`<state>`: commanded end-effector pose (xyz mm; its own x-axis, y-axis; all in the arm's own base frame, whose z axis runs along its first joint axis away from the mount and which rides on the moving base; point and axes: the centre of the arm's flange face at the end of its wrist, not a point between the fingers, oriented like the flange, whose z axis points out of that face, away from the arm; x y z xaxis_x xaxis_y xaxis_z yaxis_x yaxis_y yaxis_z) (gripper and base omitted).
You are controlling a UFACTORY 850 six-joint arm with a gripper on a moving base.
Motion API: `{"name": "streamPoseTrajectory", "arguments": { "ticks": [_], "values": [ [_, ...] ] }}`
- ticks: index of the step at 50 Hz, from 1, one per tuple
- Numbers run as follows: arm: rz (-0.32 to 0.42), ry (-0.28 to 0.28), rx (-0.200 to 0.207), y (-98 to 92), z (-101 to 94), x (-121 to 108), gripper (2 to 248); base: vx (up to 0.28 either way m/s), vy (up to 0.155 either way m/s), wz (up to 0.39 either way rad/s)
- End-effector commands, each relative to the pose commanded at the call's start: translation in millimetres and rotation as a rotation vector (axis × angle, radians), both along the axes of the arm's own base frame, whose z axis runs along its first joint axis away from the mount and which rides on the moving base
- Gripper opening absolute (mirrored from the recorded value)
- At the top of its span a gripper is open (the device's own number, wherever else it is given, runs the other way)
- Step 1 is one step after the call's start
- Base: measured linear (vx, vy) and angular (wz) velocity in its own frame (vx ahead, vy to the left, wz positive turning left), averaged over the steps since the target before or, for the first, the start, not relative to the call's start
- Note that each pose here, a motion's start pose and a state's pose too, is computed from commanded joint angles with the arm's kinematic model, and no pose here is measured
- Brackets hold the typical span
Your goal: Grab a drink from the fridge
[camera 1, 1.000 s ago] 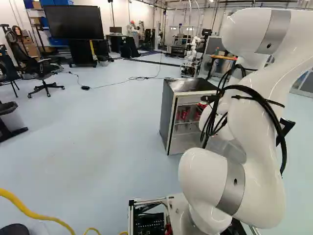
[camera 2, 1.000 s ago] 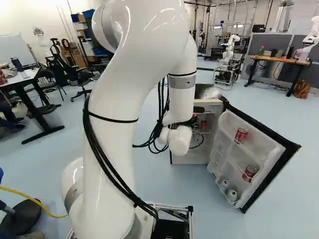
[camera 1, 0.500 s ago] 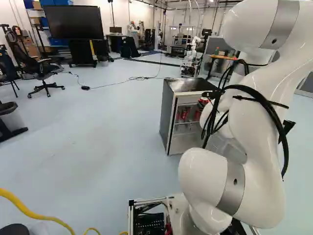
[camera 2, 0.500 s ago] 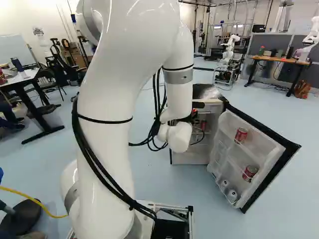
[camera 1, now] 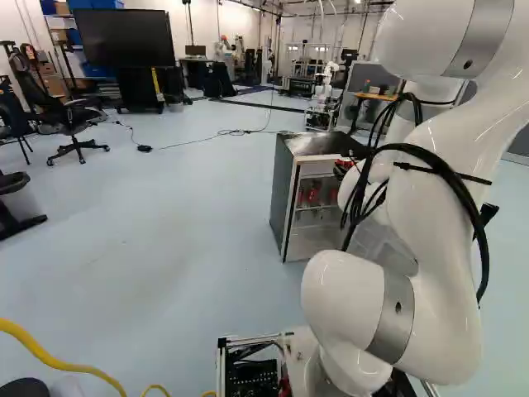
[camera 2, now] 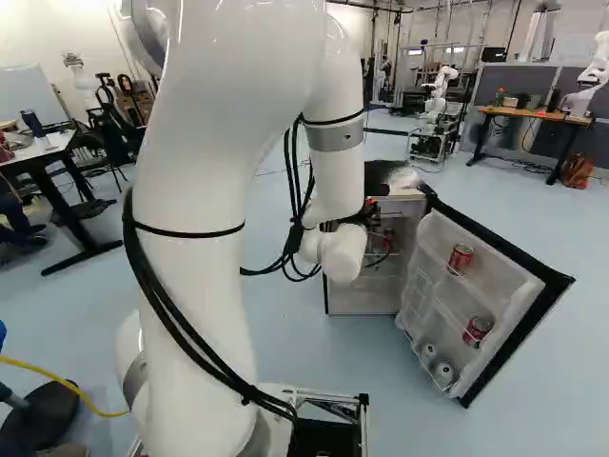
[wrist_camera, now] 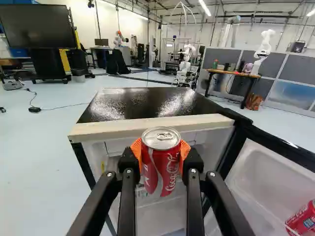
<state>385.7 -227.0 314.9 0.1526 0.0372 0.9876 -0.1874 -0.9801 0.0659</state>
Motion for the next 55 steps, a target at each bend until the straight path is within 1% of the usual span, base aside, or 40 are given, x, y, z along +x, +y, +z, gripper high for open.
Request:
{"name": "streamPoseTrajectory", "arguments": {
  "ticks": [55],
  "values": [
    [0.031,0.015,-0.059,-5.7,42.5,42.9,94,0.000,0.000,0.000]
  ]
}}
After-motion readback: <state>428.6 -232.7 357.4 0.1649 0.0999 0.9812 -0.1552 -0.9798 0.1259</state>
